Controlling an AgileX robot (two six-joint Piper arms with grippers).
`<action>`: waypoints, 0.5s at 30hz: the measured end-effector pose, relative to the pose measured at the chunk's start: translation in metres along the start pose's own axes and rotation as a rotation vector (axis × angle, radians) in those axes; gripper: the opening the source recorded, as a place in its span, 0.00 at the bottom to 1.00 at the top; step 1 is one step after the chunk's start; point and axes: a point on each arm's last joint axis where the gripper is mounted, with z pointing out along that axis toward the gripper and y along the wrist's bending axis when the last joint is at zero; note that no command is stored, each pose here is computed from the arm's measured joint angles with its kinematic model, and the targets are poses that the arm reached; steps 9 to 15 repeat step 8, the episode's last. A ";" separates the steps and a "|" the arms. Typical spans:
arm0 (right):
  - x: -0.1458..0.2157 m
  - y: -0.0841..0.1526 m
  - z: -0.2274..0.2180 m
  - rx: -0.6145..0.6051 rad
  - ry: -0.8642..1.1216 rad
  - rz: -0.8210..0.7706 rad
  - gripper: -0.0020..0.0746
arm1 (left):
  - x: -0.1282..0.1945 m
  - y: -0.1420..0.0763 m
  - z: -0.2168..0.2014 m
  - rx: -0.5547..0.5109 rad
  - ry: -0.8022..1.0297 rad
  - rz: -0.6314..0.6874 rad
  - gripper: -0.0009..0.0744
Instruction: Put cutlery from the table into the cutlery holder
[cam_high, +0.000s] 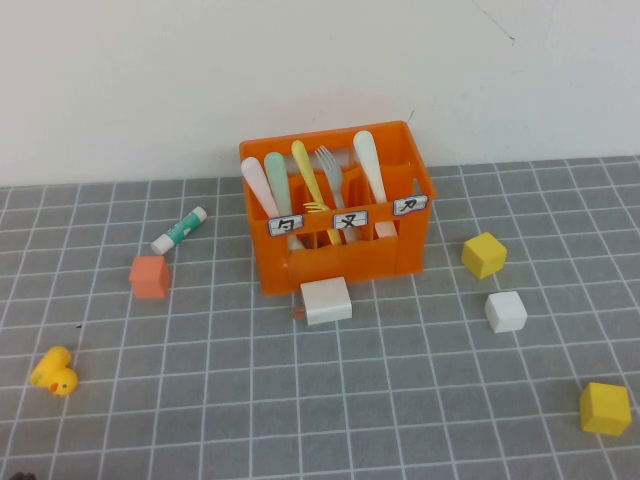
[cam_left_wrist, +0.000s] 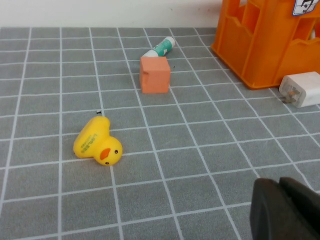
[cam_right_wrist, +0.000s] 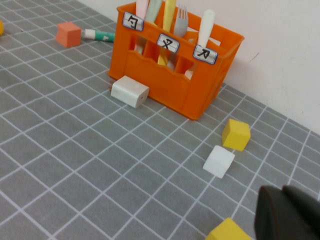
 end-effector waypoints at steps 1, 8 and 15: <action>0.000 0.000 0.000 0.000 0.000 0.000 0.02 | 0.000 0.000 0.000 0.000 0.000 0.000 0.01; 0.000 0.000 0.000 0.000 0.000 0.000 0.02 | 0.000 0.000 0.000 0.001 0.002 -0.006 0.01; 0.000 0.000 0.000 0.000 0.000 0.000 0.02 | 0.000 0.000 0.000 0.001 0.002 -0.006 0.01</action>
